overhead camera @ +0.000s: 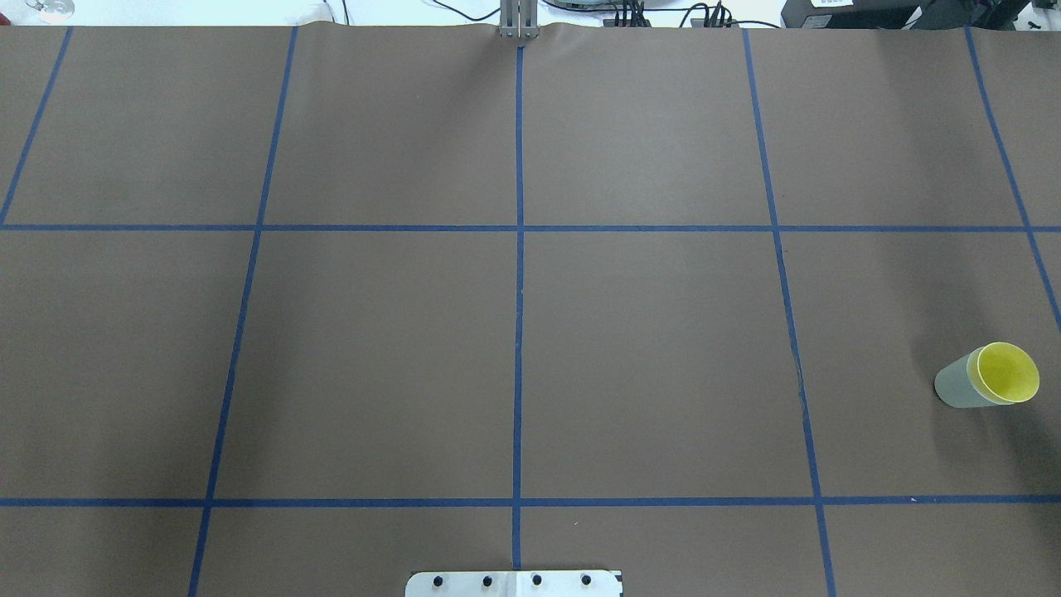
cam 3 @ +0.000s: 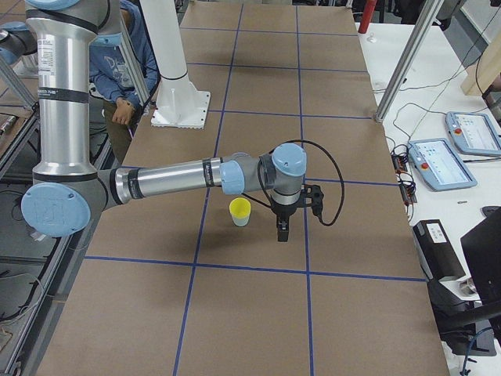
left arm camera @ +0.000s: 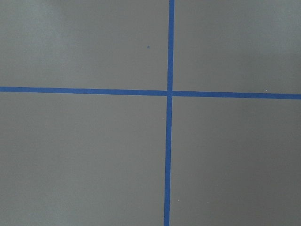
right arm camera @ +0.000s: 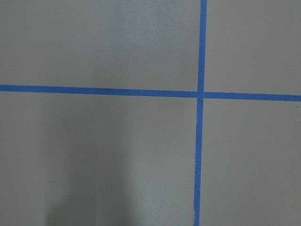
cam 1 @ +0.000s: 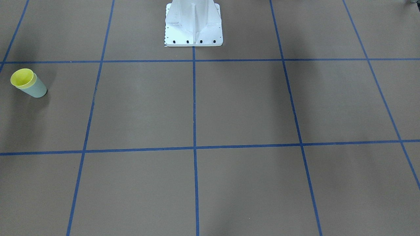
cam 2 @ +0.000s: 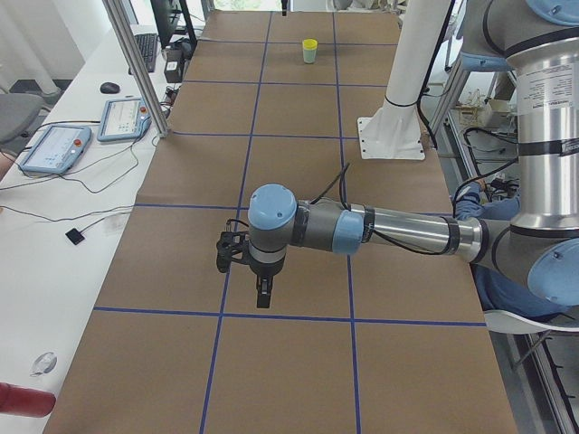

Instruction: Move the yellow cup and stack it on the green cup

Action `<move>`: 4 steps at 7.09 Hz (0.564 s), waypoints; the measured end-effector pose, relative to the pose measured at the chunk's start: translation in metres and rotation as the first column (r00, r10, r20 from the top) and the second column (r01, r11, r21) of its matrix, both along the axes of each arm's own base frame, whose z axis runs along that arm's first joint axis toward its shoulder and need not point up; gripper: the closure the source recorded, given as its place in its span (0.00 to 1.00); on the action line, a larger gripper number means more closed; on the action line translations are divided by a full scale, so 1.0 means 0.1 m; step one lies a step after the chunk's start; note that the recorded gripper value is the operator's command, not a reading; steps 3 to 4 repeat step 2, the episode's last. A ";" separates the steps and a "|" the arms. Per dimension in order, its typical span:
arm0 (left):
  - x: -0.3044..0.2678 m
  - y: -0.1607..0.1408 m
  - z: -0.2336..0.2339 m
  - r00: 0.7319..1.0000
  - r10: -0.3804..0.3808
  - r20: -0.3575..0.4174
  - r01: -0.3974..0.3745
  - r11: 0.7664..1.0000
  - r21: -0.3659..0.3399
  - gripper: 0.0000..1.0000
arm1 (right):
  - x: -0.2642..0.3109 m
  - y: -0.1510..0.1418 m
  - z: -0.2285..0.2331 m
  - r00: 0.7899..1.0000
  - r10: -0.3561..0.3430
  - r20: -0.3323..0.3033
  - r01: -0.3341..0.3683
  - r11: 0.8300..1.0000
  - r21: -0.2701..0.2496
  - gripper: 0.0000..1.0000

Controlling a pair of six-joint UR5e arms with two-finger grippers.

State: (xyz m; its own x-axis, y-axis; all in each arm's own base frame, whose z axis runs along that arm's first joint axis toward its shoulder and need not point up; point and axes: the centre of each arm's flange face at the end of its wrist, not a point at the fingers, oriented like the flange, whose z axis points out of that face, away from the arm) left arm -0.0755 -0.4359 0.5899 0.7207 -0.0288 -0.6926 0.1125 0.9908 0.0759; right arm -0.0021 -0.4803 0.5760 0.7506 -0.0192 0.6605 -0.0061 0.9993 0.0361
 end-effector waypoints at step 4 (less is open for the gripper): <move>0.00 0.00 0.00 1.000 0.001 0.000 -0.001 1.000 -0.002 0.00 | 0.00 -0.01 0.04 1.000 0.000 -0.002 0.000 1.000 -0.008 0.00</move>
